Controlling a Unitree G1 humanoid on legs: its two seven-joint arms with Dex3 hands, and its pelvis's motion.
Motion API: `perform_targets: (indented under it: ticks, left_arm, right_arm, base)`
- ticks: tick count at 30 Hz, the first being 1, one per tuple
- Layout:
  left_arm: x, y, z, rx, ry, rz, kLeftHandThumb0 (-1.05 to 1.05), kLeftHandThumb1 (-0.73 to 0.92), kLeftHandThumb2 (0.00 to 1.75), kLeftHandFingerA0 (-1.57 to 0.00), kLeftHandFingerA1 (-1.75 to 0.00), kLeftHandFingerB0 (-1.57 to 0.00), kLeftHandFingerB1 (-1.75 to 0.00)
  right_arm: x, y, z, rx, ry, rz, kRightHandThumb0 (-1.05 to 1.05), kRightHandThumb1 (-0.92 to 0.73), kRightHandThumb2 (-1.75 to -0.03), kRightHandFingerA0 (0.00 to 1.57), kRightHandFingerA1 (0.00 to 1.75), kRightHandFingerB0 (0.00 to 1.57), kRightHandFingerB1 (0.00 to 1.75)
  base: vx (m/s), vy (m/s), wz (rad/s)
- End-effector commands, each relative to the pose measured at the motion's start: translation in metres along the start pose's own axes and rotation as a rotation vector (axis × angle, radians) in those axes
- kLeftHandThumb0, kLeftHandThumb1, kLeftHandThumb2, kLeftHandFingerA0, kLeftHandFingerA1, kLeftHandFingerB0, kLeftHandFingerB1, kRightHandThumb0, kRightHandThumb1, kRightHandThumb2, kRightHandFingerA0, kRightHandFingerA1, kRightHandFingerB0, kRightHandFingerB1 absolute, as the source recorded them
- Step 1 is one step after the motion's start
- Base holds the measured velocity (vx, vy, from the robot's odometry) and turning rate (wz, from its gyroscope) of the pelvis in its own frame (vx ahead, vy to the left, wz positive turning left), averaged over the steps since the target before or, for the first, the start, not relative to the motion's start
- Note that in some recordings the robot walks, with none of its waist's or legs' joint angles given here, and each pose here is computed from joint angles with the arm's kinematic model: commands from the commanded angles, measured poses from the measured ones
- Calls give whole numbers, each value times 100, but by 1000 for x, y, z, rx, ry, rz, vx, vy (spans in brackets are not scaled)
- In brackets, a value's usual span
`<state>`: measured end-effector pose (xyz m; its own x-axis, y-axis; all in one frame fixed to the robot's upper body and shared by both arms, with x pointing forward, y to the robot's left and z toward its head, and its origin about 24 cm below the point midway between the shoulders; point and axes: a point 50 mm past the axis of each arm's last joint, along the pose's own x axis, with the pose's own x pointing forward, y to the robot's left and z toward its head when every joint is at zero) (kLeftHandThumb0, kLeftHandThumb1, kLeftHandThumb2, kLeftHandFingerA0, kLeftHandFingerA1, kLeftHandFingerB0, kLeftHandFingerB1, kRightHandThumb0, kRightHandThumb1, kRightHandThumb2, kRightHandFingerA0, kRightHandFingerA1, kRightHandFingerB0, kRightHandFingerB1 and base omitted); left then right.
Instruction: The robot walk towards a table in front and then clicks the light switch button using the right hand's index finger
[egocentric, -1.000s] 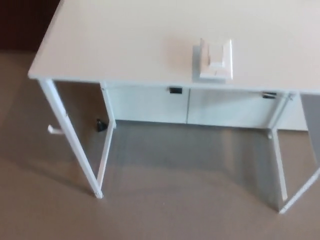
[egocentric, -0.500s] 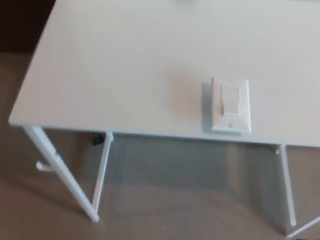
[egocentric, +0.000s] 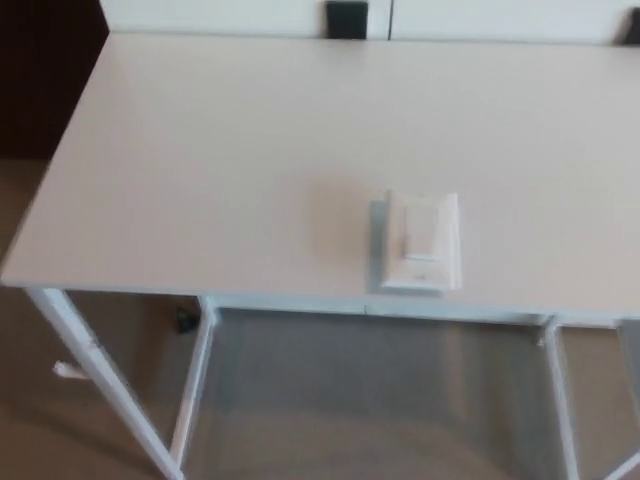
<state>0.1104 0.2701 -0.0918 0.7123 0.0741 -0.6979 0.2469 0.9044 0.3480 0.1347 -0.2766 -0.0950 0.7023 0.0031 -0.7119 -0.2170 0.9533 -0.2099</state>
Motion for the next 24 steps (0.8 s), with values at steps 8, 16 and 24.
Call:
perform_targets:
  ticks: [8,16,24]
  left_arm:
    - [-2,4,2,31,0,3,-8,63,58,-47,-44,-36,-39]
    - [-1,4,4,18,-9,-3,-6,64,57,-48,-44,-36,-39]
    - [1,5,6,30,-6,1,-8,63,57,-50,-44,-37,-39]
  right_arm:
    - [1,-3,2,-34,-3,-12,-17,-48,-89,35,57,18,49]
    - [1,-2,7,-57,-11,-16,-18,-67,-59,45,43,32,37]
    - [3,-1,11,-78,-22,-19,-21,-66,-59,49,45,35,38]
  base:
    - [-4,-17,-2]
    - [64,164,6]
    - [-27,-14,4]
